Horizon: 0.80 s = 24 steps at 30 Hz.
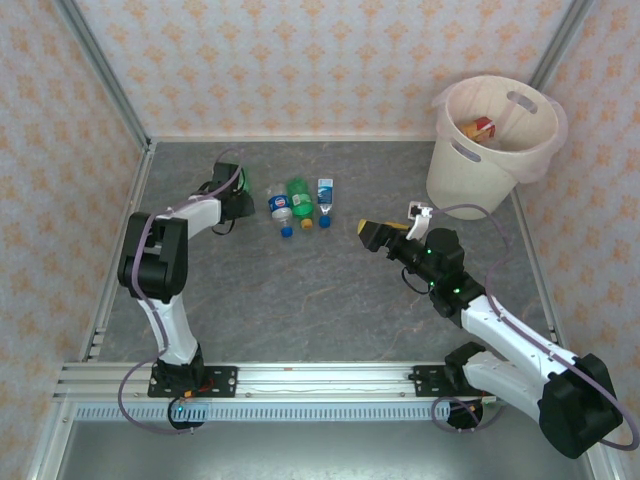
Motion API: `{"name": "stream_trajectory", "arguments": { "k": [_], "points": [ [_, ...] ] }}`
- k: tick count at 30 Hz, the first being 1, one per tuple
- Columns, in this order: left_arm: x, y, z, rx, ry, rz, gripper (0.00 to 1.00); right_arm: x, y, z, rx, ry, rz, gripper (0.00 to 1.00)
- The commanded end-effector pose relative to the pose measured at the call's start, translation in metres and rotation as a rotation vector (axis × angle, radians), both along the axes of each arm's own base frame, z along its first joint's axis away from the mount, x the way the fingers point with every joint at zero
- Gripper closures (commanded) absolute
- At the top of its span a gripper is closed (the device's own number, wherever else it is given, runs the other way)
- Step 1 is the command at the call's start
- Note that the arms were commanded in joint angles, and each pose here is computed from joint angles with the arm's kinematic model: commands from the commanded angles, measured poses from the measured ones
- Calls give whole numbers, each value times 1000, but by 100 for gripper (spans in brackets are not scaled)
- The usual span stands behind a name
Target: Put the plastic bottles in the bin
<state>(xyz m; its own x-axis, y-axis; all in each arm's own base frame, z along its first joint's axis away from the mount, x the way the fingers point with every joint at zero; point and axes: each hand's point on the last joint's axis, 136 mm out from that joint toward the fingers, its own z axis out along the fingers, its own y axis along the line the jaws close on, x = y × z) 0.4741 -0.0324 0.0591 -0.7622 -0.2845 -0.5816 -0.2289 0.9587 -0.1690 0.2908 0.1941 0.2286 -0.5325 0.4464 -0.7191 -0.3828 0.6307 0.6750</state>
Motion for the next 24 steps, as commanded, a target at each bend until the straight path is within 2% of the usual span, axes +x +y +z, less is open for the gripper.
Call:
{"name": "stream_trajectory", "arguments": {
  "k": [1, 7, 15, 19, 24],
  "points": [
    [0, -7, 46, -6, -124, 6, 78, -1, 0, 15, 18, -31, -3, 0],
    [-17, -30, 93, -7, -254, -26, 78, 1, -3, 14, 20, -27, -25, 0],
    [-60, -67, 151, -50, -447, -96, 78, 7, -21, 20, 28, -34, -138, 0],
    [-86, -91, 175, -69, -521, -174, 78, 10, -30, 24, 52, -44, -195, 0],
    [-119, -127, 194, -93, -608, -294, 78, 10, -34, 37, 5, -68, -207, 0]
  ]
}}
